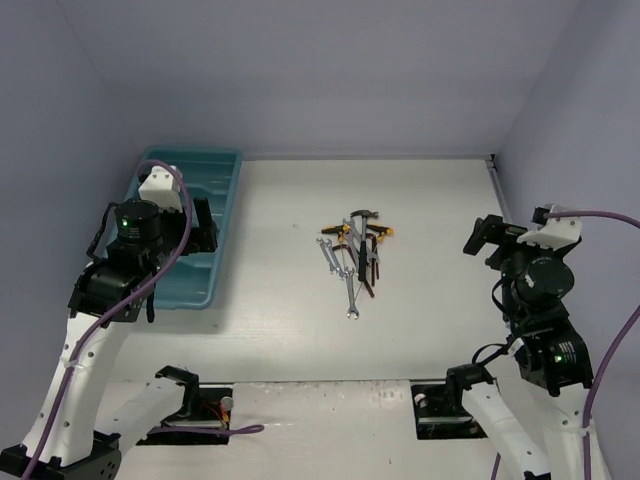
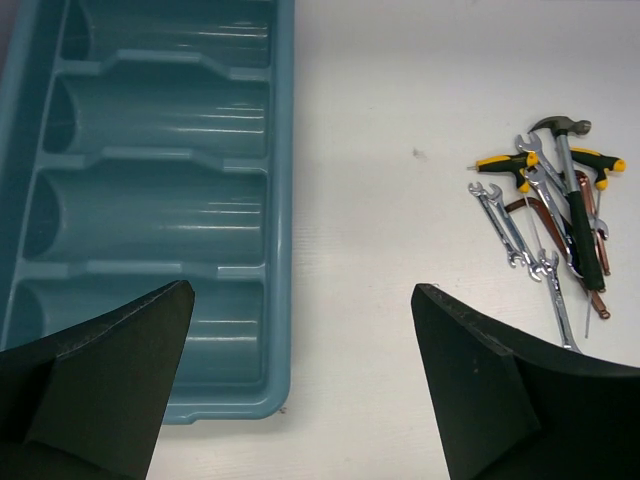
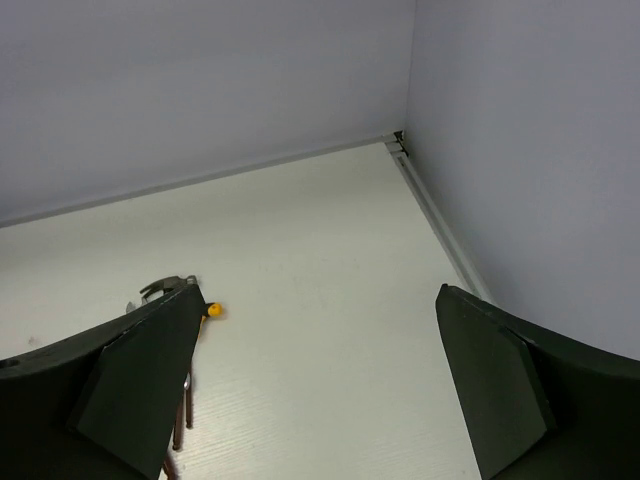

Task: Sort the tools into containers

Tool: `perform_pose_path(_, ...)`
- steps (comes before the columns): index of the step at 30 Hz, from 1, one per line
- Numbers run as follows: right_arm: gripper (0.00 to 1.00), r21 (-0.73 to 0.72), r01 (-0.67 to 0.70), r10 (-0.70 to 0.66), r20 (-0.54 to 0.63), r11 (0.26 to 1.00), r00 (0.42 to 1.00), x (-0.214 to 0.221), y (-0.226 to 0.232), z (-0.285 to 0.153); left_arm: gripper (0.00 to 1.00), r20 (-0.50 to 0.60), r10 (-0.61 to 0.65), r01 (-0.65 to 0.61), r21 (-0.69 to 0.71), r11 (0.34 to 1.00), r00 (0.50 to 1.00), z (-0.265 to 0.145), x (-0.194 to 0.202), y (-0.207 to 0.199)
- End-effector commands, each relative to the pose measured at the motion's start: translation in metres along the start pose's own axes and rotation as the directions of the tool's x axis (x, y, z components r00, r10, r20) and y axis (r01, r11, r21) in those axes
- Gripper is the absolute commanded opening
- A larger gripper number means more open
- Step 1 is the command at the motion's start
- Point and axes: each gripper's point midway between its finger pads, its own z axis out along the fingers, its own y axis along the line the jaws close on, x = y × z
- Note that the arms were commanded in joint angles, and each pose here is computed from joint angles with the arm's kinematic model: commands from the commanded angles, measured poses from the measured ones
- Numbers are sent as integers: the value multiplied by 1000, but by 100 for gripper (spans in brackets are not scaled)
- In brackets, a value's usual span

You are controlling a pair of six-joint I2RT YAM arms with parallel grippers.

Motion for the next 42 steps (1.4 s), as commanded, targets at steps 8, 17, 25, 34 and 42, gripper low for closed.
perform_pose_path(8,100,-104,-68,53,-142,992,988,39,43,40,88,-3,-51,51,51,997,999,8,-14,-15)
perform_pose_path(17,100,-141,-173,86,-479,975,873,124,111,98,88,-64,-62,61,-14,998,996,16,-4,-7)
perform_pose_path(25,64,-74,-98,36,-586,992,809,178,161,154,88,-105,-77,72,-42,996,992,16,10,-2)
perform_pose_path(34,38,-104,-57,-25,-657,993,753,237,214,197,88,-138,-101,96,-40,995,985,15,24,-3)
perform_pose_path(42,32,-67,-33,-22,-686,997,727,280,232,224,88,-168,-83,78,-35,996,982,14,33,-3)
